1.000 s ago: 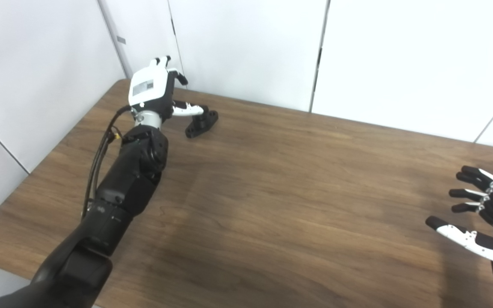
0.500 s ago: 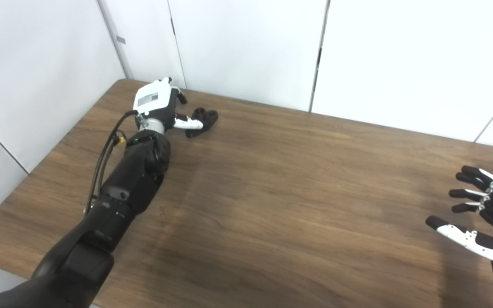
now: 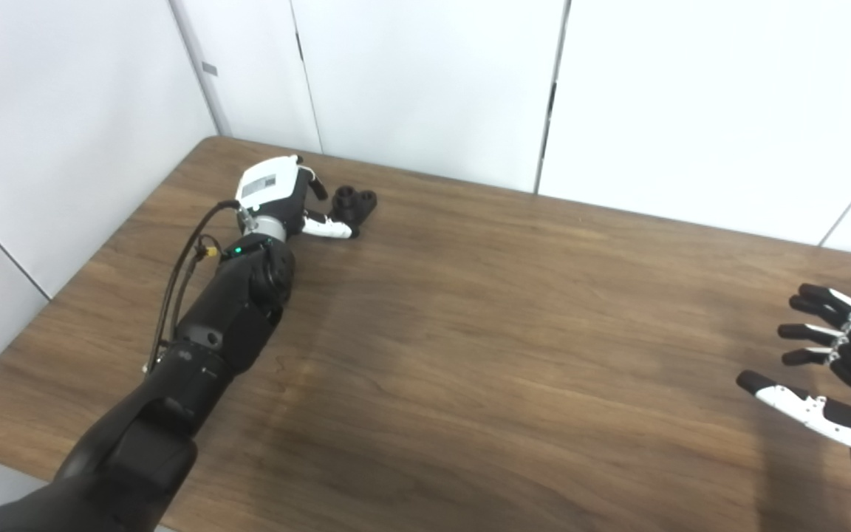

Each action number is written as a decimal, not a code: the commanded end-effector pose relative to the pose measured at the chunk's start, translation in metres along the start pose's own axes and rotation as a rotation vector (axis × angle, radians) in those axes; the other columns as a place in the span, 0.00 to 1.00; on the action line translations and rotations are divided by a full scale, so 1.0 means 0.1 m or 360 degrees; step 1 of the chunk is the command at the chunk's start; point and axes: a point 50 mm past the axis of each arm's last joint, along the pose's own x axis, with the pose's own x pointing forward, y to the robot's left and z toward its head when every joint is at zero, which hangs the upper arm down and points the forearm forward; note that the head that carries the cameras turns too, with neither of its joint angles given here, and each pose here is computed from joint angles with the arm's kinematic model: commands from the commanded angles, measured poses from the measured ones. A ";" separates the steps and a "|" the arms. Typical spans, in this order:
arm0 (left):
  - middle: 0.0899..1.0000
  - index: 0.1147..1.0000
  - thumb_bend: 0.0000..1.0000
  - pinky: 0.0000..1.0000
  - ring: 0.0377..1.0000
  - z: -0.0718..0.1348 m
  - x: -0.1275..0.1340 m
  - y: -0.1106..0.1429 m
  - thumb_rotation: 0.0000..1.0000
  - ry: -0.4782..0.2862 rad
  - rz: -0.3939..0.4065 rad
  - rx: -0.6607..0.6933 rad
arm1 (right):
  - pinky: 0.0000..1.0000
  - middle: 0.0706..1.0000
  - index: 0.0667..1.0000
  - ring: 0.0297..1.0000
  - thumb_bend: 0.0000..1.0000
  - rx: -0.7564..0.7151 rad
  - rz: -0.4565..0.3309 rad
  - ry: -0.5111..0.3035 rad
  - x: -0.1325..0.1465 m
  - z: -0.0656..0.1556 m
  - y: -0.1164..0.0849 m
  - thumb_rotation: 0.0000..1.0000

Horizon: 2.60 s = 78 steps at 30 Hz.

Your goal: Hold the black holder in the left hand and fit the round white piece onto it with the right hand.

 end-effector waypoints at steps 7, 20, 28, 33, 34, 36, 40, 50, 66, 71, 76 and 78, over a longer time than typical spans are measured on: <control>0.96 0.60 0.98 0.99 1.00 0.05 0.15 0.29 0.36 -0.0070 0.0095 0.0040 | 0.51 0.74 0.74 0.64 0.69 0.0008 -0.0032 -0.0110 0.06 0.17 -0.03 0.00; 0.91 0.59 0.88 0.91 1.00 0.10 0.23 0.03 0.36 -0.0085 0.0043 0.0166 | 0.50 0.74 0.74 0.63 0.69 0.0009 -0.0034 -0.0122 0.03 0.13 -0.02 0.00; 0.78 0.47 0.77 0.75 0.86 0.07 0.29 -0.04 0.22 -0.0186 0.0007 0.0053 | 0.51 0.74 0.74 0.63 0.69 0.0000 -0.0042 -0.0109 -0.01 0.13 -0.05 0.00; 0.72 0.42 0.53 0.77 0.83 0.11 0.28 -0.06 0.07 -0.0265 0.0024 -0.0077 | 0.50 0.74 0.74 0.63 0.68 -0.0017 -0.0045 -0.0113 -0.03 0.14 -0.06 0.00; 0.72 0.41 0.53 0.78 0.84 0.13 0.27 -0.06 0.07 -0.0275 0.0027 -0.0092 | 0.50 0.74 0.74 0.63 0.68 -0.0017 -0.0048 -0.0112 -0.03 0.15 -0.06 0.00; 0.71 0.41 0.52 0.79 0.85 0.15 0.26 -0.07 0.07 -0.0285 0.0031 -0.0104 | 0.50 0.74 0.74 0.63 0.68 -0.0016 -0.0051 -0.0110 -0.03 0.16 -0.06 0.00; 0.72 0.41 0.52 0.78 0.82 0.17 0.26 -0.08 0.07 -0.0311 0.0026 -0.0114 | 0.50 0.74 0.74 0.63 0.68 -0.0017 -0.0055 -0.0109 -0.04 0.16 -0.07 0.00; 0.76 0.41 0.52 0.84 0.88 0.22 0.15 -0.10 0.07 -0.0438 -0.0018 -0.0198 | 0.49 0.73 0.74 0.62 0.68 -0.0013 -0.0062 -0.0117 -0.04 0.16 -0.06 0.00; 0.81 0.42 0.52 0.86 0.88 0.75 -0.42 -0.31 0.07 -0.1004 -0.0270 -0.0105 | 0.50 0.74 0.73 0.64 0.68 -0.0025 -0.0065 -0.0140 0.04 0.14 -0.07 0.00; 0.82 0.42 0.52 0.87 0.90 0.97 -0.64 -0.43 0.07 -0.1198 -0.0350 -0.0082 | 0.49 0.73 0.73 0.63 0.69 -0.0048 -0.0078 -0.0160 0.06 0.16 -0.10 0.00; 0.82 0.42 0.52 0.86 0.90 1.16 -0.89 -0.58 0.07 -0.1368 -0.0456 -0.0112 | 0.49 0.72 0.72 0.62 0.69 -0.0070 -0.0110 -0.0163 0.07 0.17 -0.11 0.00; 0.82 0.42 0.52 0.86 0.90 1.23 -0.98 -0.65 0.07 -0.1415 -0.0498 -0.0095 | 0.49 0.72 0.73 0.61 0.69 -0.0061 -0.0114 -0.0166 0.08 0.17 -0.11 0.00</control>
